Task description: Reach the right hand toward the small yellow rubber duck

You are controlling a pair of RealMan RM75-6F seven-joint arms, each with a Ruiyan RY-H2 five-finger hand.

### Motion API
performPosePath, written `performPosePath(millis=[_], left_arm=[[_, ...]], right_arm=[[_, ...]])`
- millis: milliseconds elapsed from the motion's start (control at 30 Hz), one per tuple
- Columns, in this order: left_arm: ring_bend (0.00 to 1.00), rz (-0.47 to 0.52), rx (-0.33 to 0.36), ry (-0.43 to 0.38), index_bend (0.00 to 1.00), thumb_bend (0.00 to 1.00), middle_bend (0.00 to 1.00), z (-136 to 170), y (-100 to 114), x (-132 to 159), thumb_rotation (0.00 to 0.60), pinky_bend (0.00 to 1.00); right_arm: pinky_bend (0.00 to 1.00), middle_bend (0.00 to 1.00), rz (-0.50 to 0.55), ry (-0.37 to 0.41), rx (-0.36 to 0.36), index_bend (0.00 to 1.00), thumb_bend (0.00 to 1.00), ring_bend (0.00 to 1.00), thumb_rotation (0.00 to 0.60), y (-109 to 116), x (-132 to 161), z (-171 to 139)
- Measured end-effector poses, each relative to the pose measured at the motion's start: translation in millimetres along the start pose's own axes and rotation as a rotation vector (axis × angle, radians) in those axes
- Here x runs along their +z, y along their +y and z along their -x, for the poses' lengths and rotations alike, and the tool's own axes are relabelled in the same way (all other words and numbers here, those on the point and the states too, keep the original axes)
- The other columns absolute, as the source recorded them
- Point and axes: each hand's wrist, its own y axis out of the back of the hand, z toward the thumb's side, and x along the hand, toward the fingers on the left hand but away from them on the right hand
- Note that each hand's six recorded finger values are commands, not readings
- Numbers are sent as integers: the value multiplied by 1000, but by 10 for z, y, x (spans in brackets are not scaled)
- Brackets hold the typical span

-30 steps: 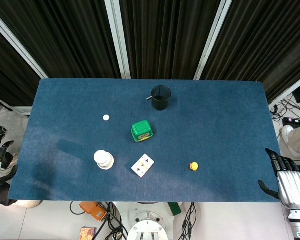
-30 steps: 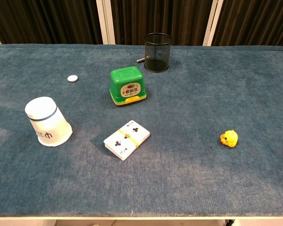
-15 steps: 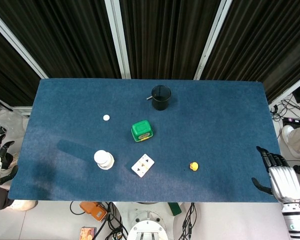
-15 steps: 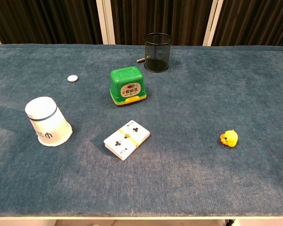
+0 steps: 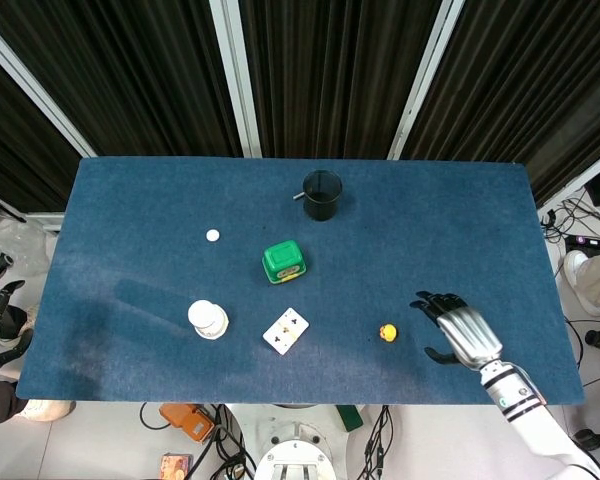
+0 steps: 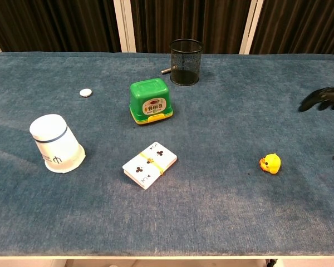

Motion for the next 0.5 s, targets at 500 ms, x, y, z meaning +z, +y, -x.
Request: performPosePath(millis=[500], left_arm=[[56,-1,-2,2,168,300,14,-4,-2,-8,600,174]], right_arm=[[247,212,-7,8,97,379,361,242,600,-305,30,321]])
